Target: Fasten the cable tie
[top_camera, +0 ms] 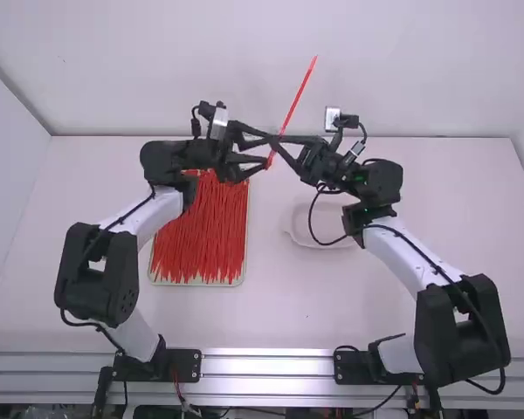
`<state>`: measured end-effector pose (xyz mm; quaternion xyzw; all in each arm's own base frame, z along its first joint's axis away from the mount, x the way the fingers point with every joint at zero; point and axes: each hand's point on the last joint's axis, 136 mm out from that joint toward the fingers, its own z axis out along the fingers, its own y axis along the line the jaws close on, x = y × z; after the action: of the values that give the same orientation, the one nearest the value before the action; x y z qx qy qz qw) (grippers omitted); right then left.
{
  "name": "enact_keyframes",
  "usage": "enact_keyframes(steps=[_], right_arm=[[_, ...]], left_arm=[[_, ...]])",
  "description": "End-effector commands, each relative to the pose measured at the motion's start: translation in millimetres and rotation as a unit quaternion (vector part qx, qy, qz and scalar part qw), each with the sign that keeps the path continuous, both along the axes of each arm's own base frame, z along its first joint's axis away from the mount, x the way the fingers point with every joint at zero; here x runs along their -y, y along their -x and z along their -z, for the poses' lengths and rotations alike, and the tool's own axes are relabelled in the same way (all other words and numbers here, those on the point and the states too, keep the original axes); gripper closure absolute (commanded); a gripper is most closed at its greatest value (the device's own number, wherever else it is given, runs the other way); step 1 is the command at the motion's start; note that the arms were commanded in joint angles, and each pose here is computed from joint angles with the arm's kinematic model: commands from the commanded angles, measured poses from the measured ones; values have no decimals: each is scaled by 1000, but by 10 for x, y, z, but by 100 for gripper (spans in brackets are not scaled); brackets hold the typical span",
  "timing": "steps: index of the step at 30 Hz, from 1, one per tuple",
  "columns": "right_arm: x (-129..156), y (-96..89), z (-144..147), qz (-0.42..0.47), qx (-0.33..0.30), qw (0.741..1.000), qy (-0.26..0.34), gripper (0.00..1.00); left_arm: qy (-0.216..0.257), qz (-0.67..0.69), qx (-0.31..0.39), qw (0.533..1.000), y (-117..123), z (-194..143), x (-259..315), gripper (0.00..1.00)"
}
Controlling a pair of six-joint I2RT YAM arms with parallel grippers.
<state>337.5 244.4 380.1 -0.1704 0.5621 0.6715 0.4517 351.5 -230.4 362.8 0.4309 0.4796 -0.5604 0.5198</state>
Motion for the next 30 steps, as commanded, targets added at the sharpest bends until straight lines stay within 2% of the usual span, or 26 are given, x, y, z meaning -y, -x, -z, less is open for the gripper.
enact_keyframes(steps=[1, 6, 9, 19, 24, 26, 30], right_arm=[[103, 7, -27, 5, 16, 1000, 9, 100], [232, -25, 118, -6, 9, 999, 42, 100], [297, -76, 248, -3, 8, 998, 67, 100], [581, -343, 880, 46, -52, 988, 140, 100], [633, -360, 1138, 53, -59, 981, 178, 100], [669, -401, 1369, 73, -77, 971, 212, 100], [801, -487, 1721, 122, -115, 949, 268, 100]], left_arm=[[2, -6, 6, 1000, -22, -72, -32, 1], [5, -57, -69, 996, -344, 33, -255, 1], [-12, -74, -90, 993, -467, 190, -346, 1], [-99, -173, -235, 951, -830, 1164, -560, 1], [-140, -214, -272, 928, -865, 1482, -617, 1], [-165, -228, -290, 915, -842, 1650, -654, 1], [-187, -219, -299, 910, -750, 1777, -663, 1]])
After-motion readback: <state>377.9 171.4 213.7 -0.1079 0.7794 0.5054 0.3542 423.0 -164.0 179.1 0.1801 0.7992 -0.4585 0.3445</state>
